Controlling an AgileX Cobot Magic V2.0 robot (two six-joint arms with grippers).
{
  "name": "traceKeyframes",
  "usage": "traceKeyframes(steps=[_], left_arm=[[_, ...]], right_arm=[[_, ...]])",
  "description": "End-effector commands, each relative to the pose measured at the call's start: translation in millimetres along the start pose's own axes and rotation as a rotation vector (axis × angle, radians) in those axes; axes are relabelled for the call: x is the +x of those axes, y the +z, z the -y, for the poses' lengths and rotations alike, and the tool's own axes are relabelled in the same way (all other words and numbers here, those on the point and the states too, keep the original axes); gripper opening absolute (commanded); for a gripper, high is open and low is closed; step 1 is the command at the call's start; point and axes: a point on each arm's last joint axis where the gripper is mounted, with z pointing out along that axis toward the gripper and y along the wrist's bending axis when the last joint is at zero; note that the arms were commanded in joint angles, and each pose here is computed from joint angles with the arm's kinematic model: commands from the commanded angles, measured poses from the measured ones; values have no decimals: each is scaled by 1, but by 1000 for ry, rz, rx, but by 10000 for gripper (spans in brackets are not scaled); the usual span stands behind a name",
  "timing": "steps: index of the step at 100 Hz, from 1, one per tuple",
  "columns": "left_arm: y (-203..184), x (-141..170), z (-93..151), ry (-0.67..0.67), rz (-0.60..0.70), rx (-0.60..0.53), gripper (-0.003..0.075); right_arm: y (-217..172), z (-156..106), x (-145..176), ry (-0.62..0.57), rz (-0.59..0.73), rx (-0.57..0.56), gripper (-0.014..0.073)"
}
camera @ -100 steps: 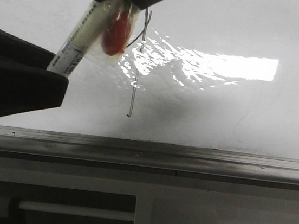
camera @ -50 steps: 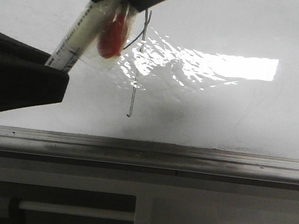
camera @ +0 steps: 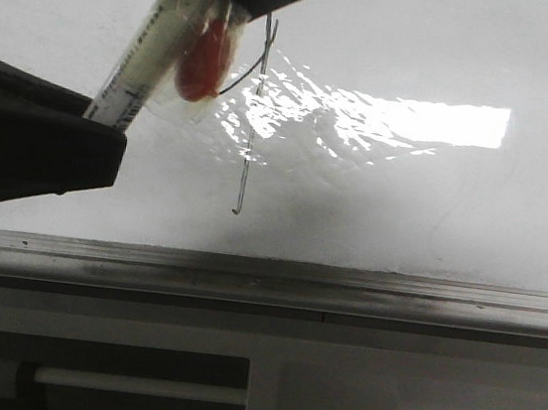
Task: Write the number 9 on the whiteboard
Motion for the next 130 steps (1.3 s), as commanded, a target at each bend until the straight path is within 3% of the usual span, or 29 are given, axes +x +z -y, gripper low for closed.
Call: traceKeyframes(steps=[1,12,27,57,76,130], left_arm=[[2,-16,-2,-92,102,2,-20],[2,-16,-6,-191,106,-42,-20],[0,-7,-23,-550,71,-227,-20],[6,11,-33,-787,1,-365,-20],[10,10,-37,-810,61,-390,-20],[10,11,-37,-810,54,-389,-20]], right_arm=[[-15,-10,-15,23,119,-45,316],[-15,-9,-17,25,136,-42,380],[-15,-9,-16,24,127,-43,380],[-14,-10,-11,30,72,-50,380],[-14,-10,-9,30,46,-52,380],[-14,-11,-8,40,33,-60,380]])
